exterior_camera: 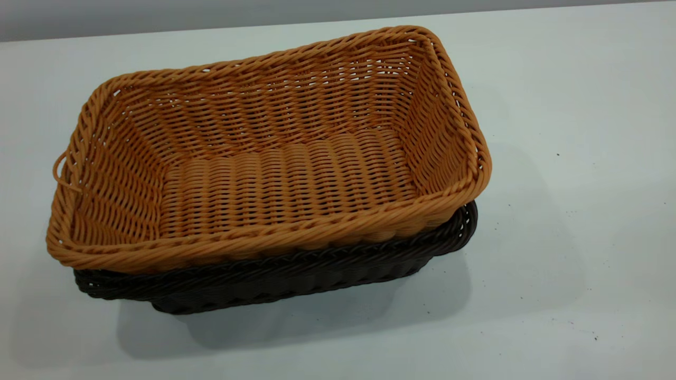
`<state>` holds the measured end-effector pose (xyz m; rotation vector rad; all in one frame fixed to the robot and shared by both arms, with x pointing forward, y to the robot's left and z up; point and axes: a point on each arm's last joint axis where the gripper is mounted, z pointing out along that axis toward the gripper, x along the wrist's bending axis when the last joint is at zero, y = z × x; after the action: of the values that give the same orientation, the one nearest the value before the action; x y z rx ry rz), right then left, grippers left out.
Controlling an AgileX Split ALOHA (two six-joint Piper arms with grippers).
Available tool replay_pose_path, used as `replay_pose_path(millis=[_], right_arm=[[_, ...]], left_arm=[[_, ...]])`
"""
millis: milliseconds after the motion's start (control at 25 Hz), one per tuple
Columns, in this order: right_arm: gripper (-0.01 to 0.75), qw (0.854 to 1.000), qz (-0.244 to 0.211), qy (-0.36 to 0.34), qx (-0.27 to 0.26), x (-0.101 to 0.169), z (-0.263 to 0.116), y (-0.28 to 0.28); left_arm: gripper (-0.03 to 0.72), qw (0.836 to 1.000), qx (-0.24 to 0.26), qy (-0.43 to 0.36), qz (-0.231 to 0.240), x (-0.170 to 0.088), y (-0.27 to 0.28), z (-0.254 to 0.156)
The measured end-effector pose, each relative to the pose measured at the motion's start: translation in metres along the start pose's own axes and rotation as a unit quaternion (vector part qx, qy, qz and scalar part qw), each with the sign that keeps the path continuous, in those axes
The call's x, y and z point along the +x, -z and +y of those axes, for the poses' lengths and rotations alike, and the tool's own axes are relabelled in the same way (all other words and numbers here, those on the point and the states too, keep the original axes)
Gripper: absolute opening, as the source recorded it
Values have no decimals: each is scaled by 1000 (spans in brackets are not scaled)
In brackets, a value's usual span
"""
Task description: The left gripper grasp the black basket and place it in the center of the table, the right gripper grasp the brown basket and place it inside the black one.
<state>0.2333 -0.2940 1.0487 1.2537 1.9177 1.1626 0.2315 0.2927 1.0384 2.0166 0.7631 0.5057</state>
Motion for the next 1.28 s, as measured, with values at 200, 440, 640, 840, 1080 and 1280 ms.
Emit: replay_pose_path(millis=[200, 440, 640, 840, 1080, 1280], right_arm=[[6, 1000, 0, 0, 0, 0, 0, 0], [6, 1000, -9, -5, 0, 0, 0, 0], [6, 998, -59, -31, 0, 0, 0, -1], [6, 991, -116, -61, 0, 0, 1, -2], [6, 979, -180, -94, 0, 0, 2, -3], [6, 973, -206, -108, -1, 0, 2, -3]], left_arm=[[-1, 1000, 0, 0, 0, 0, 0, 0], [-1, 1000, 0, 14, 20, -1, 0, 0], [-1, 996, 4, 49, 78, 0, -1, 1], [-1, 986, 9, 88, 143, 0, -3, 2], [-1, 967, 13, 133, 218, 1, -4, 2], [-1, 950, 17, 163, 267, 2, -5, 3]])
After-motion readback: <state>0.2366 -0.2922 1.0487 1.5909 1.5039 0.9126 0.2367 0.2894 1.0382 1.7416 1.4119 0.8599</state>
